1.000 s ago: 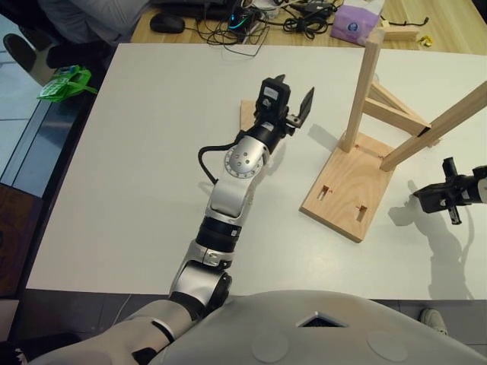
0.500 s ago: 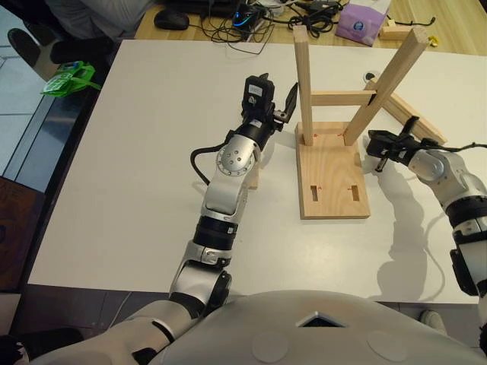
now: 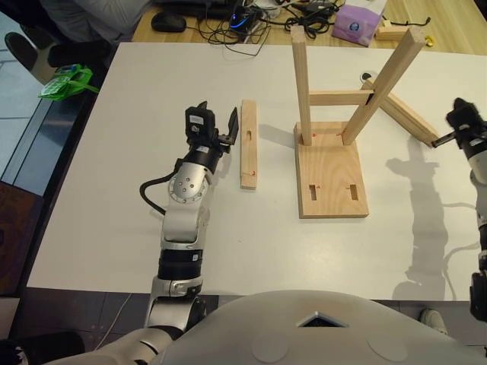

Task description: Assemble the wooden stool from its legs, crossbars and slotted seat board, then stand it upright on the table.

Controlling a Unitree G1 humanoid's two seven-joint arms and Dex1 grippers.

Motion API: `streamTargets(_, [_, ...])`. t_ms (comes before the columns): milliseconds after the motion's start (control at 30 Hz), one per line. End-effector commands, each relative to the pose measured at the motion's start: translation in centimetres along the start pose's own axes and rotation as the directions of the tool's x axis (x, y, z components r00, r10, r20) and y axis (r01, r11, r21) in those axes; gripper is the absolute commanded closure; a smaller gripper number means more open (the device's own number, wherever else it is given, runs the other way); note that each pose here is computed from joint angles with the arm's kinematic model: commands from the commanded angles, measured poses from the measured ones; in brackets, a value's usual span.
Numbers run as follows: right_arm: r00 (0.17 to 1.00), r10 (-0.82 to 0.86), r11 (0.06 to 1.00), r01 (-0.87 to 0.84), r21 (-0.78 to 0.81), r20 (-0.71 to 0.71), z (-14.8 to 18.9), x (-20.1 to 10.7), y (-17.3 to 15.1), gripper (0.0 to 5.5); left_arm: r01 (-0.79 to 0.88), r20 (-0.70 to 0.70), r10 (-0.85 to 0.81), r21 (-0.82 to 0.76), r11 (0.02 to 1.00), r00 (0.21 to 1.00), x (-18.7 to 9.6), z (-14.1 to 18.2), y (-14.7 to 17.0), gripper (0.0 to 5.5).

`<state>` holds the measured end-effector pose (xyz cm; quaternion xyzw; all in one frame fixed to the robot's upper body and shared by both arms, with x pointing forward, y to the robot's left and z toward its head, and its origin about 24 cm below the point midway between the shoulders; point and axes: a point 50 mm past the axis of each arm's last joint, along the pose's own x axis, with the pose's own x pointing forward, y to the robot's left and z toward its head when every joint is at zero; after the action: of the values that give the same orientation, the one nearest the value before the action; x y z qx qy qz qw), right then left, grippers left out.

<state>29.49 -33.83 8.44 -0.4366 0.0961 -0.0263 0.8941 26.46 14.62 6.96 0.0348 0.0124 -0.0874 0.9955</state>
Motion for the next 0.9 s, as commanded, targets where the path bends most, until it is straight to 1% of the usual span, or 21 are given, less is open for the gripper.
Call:
streamTargets(33, [0.981,-0.107,0.961,0.143,0.236,-0.161,1.0,3.5,-3.5,5.47,0.009,0.006,-0.009,-0.024,1.0,1.0,0.4,0.2,-0.9,2.12])
streamTargets(100, [0.968,-0.059,0.946,0.132,0.297,-0.244,2.0,5.0,-2.9,5.47,0.02,0.019,-0.02,-0.031,0.999,1.0,0.7,0.6,-1.2,2.12])
streamTargets(200, [0.939,0.051,0.925,0.083,0.37,-0.339,1.7,5.4,-0.7,5.47,0.023,0.019,-0.022,-0.031,0.999,1.0,0.7,0.6,-1.2,2.12])
streamTargets(233, [0.919,0.115,0.906,0.058,0.419,-0.377,1.1,5.2,0.7,5.47,0.02,0.017,-0.019,-0.035,0.999,1.0,0.6,0.6,-1.2,2.12])
streamTargets(333, [0.842,0.243,0.831,0.075,0.552,-0.481,-1.3,3.8,4.1,5.47,0.026,0.016,-0.026,-0.042,0.999,1.0,0.6,0.5,-1.6,2.12])
streamTargets(400, [0.8,0.331,0.799,0.045,0.6,-0.501,-2.3,2.9,6.4,5.47,0.029,0.015,-0.029,-0.046,0.999,0.999,0.6,0.5,-1.8,2.12])
streamTargets(467, [0.771,0.449,0.779,-0.09,0.62,-0.451,-2.4,2.2,9.0,5.47,0.019,0.007,-0.019,-0.048,0.999,1.0,0.4,0.1,-1.8,2.12])
streamTargets(533, [0.733,0.572,0.714,-0.225,0.663,-0.368,-1.9,1.7,11.4,5.47,0.01,-0.002,-0.01,-0.05,0.999,1.0,0.4,-0.2,-1.6,2.12])
streamTargets(600, [0.705,0.654,0.65,-0.338,0.68,-0.275,-1.2,1.3,12.9,5.47,-0.002,-0.012,0.002,-0.052,0.999,1.0,0.4,-0.6,-1.4,2.12])
streamTargets(667, [0.7,0.683,0.617,-0.402,0.676,-0.208,-0.7,1.0,13.0,5.47,-0.008,-0.019,0.007,-0.054,0.999,1.0,0.4,-0.9,-1.4,2.12])
streamTargets(800, [0.713,0.68,0.626,-0.445,0.641,-0.169,0.0,-0.5,12.2,5.47,-0.016,-0.019,0.015,-0.054,0.998,1.0,0.4,-1.0,-1.3,2.12])
streamTargets(867, [0.733,0.661,0.652,-0.454,0.607,-0.162,0.6,-1.6,11.5,5.47,-0.018,-0.017,0.018,-0.053,0.998,1.0,0.4,-1.0,-1.2,2.12])
streamTargets(900, [0.763,0.625,0.69,-0.442,0.573,-0.164,0.9,-1.8,10.8,5.47,-0.018,-0.017,0.018,-0.051,0.999,1.0,0.5,-1.0,-1.2,2.12])
